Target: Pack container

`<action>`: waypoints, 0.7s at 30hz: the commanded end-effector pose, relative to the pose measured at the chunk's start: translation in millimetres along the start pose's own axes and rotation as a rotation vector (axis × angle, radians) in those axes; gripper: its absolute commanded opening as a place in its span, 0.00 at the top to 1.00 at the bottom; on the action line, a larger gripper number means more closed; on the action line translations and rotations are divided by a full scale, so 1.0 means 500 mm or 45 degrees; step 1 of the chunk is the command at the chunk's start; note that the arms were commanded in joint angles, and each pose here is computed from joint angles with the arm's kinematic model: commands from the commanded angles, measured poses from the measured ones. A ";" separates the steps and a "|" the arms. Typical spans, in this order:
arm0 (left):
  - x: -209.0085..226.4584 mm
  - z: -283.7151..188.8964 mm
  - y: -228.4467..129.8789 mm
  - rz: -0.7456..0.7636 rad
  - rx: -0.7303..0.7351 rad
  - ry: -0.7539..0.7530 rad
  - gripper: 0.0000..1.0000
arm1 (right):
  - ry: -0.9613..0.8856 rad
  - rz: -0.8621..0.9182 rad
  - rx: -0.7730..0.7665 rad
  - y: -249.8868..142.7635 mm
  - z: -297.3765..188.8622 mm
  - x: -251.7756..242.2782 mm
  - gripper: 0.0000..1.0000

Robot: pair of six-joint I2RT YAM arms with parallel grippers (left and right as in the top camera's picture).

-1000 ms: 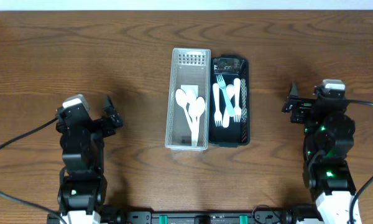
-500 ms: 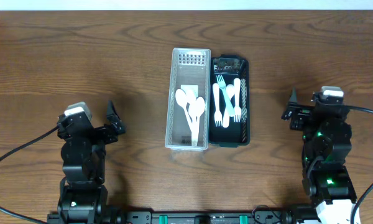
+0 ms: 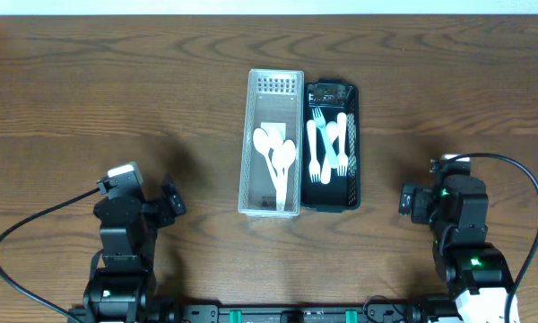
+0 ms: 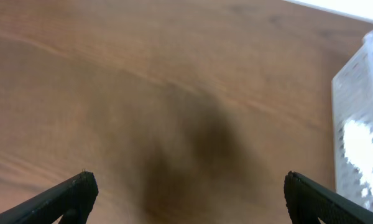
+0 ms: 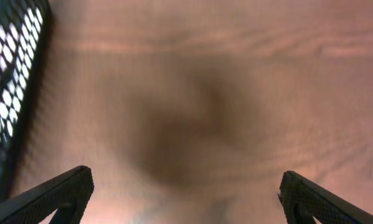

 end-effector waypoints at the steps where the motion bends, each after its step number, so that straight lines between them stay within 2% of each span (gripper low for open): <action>1: 0.001 0.004 -0.022 0.020 0.058 0.004 0.02 | -0.006 -0.027 0.019 -0.014 -0.012 -0.003 0.01; 5: 0.003 0.008 -0.034 0.026 0.096 0.012 0.02 | -0.007 -0.031 0.034 -0.031 -0.032 -0.008 0.01; 10: 0.003 0.008 -0.035 0.027 0.101 0.012 0.02 | -0.011 -0.019 -0.045 -0.032 -0.074 -0.021 0.01; 21: 0.003 0.008 -0.035 0.027 0.101 0.012 0.02 | 0.057 0.123 -0.756 0.088 -0.179 -0.030 0.01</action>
Point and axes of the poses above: each gripper's point midway between its finger pads, its own z axis out along the fingers, its own x axis along the line the jaws close on, y = z × x, the point moved 1 cm from there along -z, back along the fingers, and after that the axes turned 3 degrees about z, right-handed, at the moved point
